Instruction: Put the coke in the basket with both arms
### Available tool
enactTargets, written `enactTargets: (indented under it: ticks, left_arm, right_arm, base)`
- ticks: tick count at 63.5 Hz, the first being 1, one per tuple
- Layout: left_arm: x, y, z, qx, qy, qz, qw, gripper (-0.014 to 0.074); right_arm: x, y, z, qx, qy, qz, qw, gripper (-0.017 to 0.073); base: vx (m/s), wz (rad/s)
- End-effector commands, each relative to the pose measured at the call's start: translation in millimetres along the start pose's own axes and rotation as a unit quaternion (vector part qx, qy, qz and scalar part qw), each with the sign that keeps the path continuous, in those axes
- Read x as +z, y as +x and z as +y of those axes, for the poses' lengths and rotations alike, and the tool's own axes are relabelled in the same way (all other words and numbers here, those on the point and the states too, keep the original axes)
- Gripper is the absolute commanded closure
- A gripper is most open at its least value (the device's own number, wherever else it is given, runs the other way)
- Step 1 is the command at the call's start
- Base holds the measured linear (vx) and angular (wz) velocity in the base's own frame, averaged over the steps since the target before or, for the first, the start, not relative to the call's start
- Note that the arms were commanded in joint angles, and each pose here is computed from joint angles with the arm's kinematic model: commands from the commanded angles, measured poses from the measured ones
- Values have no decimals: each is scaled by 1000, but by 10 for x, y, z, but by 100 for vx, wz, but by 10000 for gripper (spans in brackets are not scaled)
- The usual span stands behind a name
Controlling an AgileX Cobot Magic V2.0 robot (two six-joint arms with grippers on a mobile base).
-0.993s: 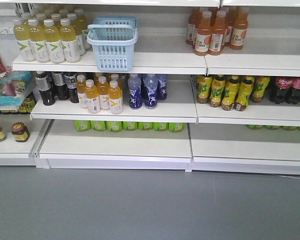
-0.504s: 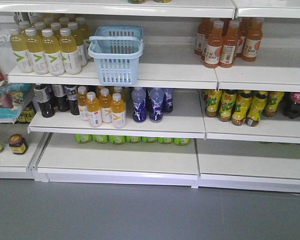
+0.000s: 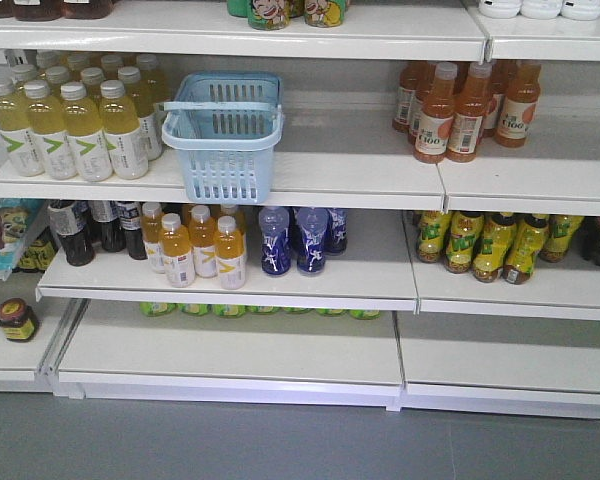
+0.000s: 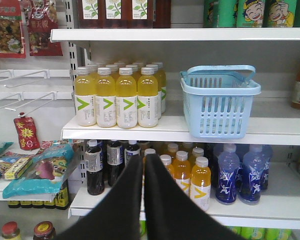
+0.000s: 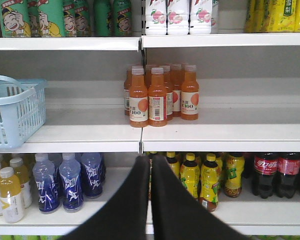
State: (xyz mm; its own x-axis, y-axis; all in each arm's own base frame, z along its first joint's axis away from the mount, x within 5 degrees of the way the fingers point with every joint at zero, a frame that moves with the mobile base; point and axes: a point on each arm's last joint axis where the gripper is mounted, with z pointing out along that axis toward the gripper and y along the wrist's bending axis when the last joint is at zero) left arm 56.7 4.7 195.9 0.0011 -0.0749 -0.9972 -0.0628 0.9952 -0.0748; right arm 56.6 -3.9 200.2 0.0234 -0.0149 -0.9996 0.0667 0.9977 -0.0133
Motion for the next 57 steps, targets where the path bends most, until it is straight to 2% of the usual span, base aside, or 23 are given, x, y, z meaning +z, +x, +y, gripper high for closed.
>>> enactTargets:
  ticks: [1, 57]
  left_arm:
    - [-29, -164, -35, -2, 16, -49, 999, 600]
    - [-29, -164, -35, -2, 16, -49, 999, 600]
  right_arm:
    - [-10, -52, 3, -8, 0, -40, 999, 564]
    - [-10, -52, 3, -8, 0, -40, 999, 564]
  base:
    - [20, 0]
    - [16, -4]
